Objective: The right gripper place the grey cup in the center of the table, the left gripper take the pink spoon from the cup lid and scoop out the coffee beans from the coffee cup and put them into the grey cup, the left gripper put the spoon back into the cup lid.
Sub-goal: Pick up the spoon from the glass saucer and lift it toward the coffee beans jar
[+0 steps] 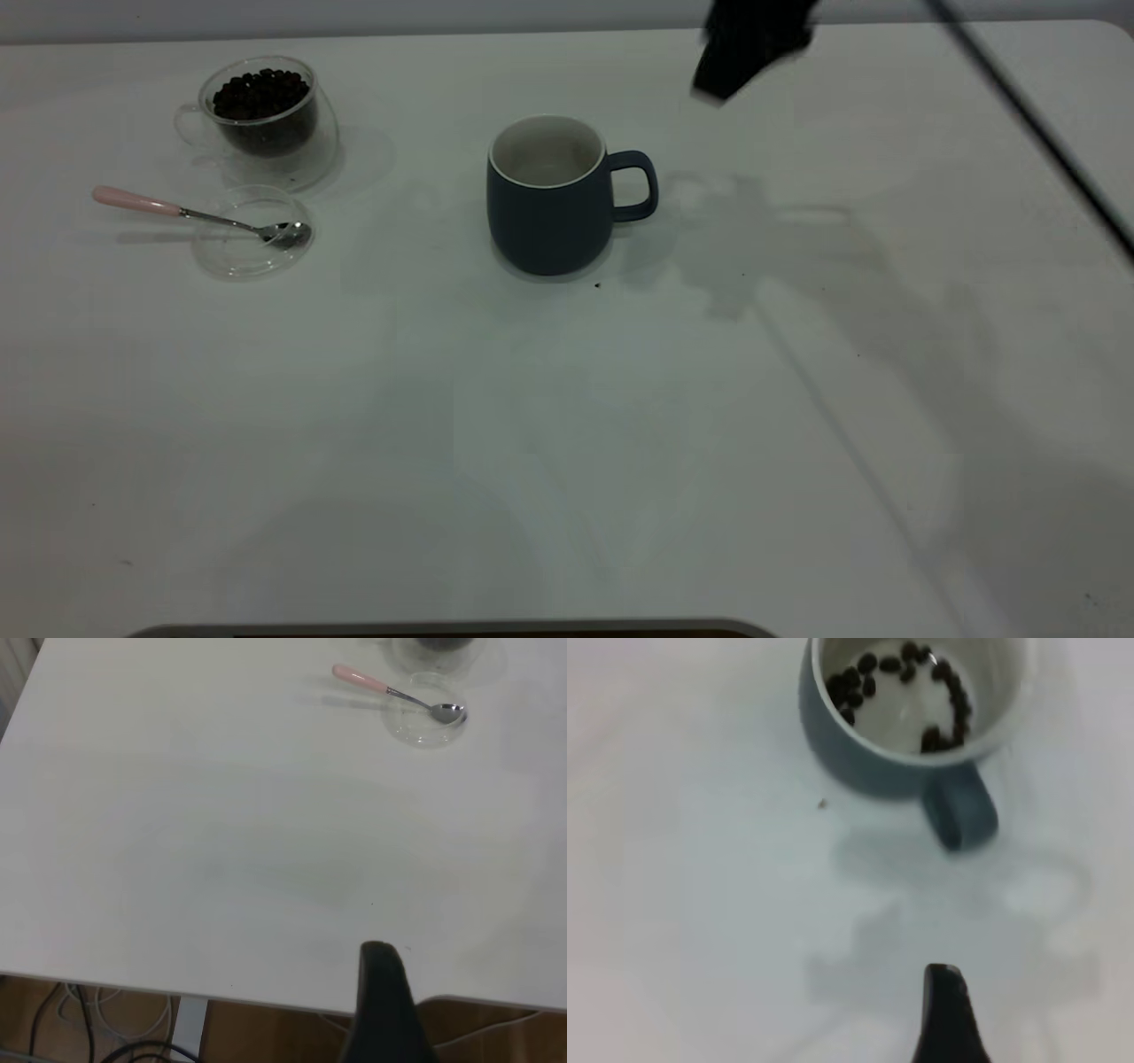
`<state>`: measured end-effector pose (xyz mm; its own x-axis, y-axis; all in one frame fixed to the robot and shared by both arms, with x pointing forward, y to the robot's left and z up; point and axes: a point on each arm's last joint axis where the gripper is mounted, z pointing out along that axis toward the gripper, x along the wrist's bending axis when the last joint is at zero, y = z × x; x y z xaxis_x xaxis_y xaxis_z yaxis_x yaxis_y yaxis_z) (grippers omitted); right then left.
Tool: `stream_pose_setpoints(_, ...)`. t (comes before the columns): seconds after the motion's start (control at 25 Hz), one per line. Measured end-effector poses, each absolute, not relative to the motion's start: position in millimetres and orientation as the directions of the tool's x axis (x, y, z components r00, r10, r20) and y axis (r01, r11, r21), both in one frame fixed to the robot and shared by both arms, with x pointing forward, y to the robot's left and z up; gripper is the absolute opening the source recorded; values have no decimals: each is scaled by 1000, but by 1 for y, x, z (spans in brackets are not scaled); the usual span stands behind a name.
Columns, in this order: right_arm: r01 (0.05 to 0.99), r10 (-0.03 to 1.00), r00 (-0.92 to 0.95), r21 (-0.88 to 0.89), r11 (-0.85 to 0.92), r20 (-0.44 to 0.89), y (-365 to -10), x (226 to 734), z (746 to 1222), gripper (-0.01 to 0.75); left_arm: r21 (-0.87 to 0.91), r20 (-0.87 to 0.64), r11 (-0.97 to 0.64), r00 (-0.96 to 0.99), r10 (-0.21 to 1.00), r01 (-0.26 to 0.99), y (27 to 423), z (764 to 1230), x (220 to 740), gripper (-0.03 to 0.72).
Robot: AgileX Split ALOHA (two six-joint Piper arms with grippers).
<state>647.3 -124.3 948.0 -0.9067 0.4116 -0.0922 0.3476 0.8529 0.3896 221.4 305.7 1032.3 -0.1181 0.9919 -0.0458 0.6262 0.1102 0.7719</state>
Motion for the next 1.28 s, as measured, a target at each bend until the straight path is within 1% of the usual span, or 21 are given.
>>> stream_pose_setpoints(0.04, 439, 494, -867, 371, 818, -64, -129, 640, 967, 547, 772, -46, 110, -118, 992, 626, 306, 1032, 221, 584)
stream_pose_setpoints(0.08, 565, 615, -788, 353, 746, -38, -136, 630, 994, 547, 772, -46, 110, -118, 992, 626, 306, 1032, 221, 584)
stream_pose_setpoints(0.16, 729, 769, -638, 296, 618, -36, -153, 610, 1034, 547, 773, -46, 110, -118, 992, 625, 306, 1032, 221, 584)
stream_pose_setpoints(0.24, 840, 879, -473, 267, 472, -65, -170, 588, 1071, 547, 773, -46, 110, -118, 992, 625, 306, 1032, 221, 584)
stream_pose_setpoints(0.28, 873, 916, -394, 277, 400, -82, -177, 579, 1084, 547, 773, -46, 110, -118, 992, 625, 306, 1032, 221, 584)
stream_pose_setpoints(0.4, 889, 960, -253, 362, 281, -124, -199, 543, 1120, 547, 773, -46, 110, -118, 992, 625, 306, 1032, 221, 584)
stream_pose_setpoints(0.48, 882, 965, -227, 392, 261, -131, -212, 513, 1132, 547, 773, -46, 110, -118, 992, 625, 306, 1032, 221, 584)
stream_pose_setpoints(0.56, 880, 967, -218, 402, 253, -133, -226, 478, 1133, 547, 773, -46, 110, -118, 992, 625, 306, 1032, 221, 584)
stream_pose_setpoints(0.68, 892, 967, -219, 375, 253, -130, -243, 431, 1116, 547, 773, -46, 110, -118, 992, 625, 306, 1032, 221, 584)
stream_pose_setpoints(0.88, 890, 969, -231, 384, 246, -86, -265, 360, 1059, 547, 773, -45, 109, -117, 992, 625, 306, 1032, 221, 584)
stream_pose_setpoints(1.04, 902, 983, -174, 391, 182, -54, -281, 327, 1026, 547, 773, -45, 109, -117, 992, 625, 306, 1032, 221, 584)
stream_pose_setpoints(1.16, 886, 992, -126, 449, 121, -17, -287, 313, 1023, 547, 773, -45, 109, -117, 992, 625, 306, 1032, 221, 584)
stream_pose_setpoints(1.28, 827, 995, -96, 557, 77, 6, -292, 297, 1031, 547, 773, -45, 109, -117, 992, 625, 306, 1032, 221, 584)
